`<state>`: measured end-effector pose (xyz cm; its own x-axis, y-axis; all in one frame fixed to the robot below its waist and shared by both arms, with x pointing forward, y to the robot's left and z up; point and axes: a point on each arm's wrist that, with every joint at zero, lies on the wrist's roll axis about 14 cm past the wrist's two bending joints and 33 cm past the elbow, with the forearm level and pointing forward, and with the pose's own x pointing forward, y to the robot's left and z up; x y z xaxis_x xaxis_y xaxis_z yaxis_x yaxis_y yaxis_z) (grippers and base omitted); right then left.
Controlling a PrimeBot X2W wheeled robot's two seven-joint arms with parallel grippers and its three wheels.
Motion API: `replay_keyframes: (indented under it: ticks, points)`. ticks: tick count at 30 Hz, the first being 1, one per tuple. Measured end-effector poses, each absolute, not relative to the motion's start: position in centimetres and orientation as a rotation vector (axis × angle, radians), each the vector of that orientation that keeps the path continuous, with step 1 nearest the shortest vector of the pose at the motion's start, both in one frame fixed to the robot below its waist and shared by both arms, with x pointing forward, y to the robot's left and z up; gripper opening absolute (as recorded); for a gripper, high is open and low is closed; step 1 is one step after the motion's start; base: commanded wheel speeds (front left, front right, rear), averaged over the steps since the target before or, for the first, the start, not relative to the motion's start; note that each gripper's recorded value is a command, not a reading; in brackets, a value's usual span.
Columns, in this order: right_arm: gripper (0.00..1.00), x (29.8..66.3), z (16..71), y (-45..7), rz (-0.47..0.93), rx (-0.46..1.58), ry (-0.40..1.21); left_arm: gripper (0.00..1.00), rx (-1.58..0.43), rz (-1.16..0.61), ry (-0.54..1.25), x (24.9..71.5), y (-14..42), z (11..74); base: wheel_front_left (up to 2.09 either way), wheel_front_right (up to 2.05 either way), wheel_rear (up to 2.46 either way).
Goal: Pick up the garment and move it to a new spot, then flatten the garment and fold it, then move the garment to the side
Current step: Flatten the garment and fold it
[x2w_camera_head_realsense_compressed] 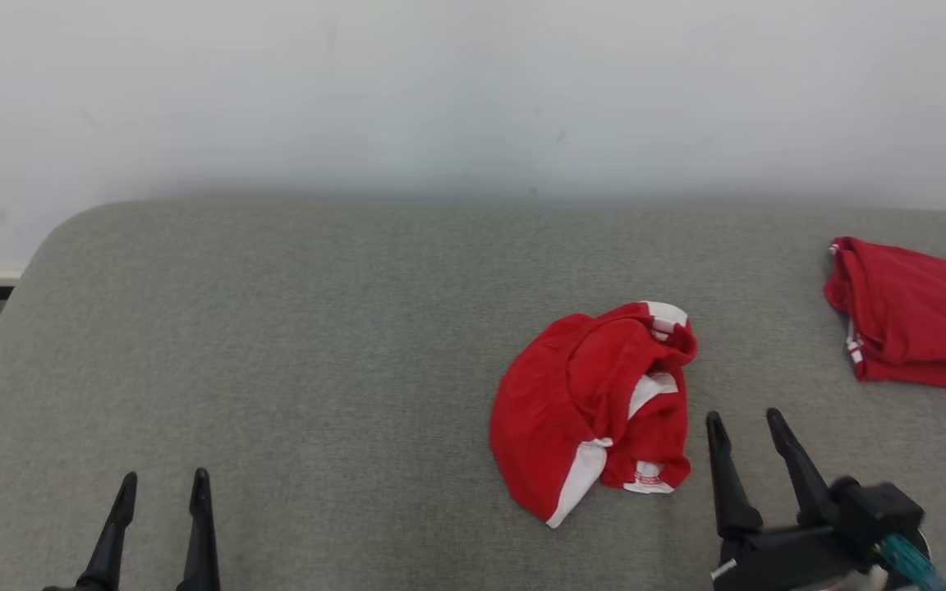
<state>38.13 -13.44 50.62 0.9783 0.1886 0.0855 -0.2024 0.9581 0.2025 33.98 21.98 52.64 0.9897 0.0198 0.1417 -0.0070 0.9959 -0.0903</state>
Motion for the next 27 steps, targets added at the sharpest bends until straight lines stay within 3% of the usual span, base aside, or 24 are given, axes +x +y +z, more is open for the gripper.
replay_keyframes:
  ticks: [8, 17, 18, 19, 27]
  points:
    - [1.00, 41.9, 49.3, -9.2, 0.336, 0.156, 0.009, 1.00, -0.100, 0.046, -0.142, 33.7, 22.7, 52.5, 0.00, 0.00, 0.00]
    - [1.00, 44.6, 45.1, -6.7, 0.387, 0.124, 0.161, 1.00, -0.098, 0.111, -0.125, 32.5, 24.4, 51.9, 0.00, 0.00, 0.00]
    - [0.82, 44.7, 44.6, -6.3, 0.394, 0.126, 0.177, 1.00, -0.096, 0.118, -0.122, 32.4, 24.5, 51.9, 0.00, 0.00, 0.00]
    - [0.01, 44.9, 44.4, -6.0, 0.400, 0.130, 0.187, 1.00, -0.095, 0.127, -0.121, 32.3, 24.8, 51.8, 0.00, 0.00, 0.00]
    - [0.00, 46.6, 46.4, -4.2, 0.442, 0.152, 0.121, 1.00, -0.091, 0.164, -0.097, 32.0, 25.8, 51.1, 0.00, 0.00, 0.00]
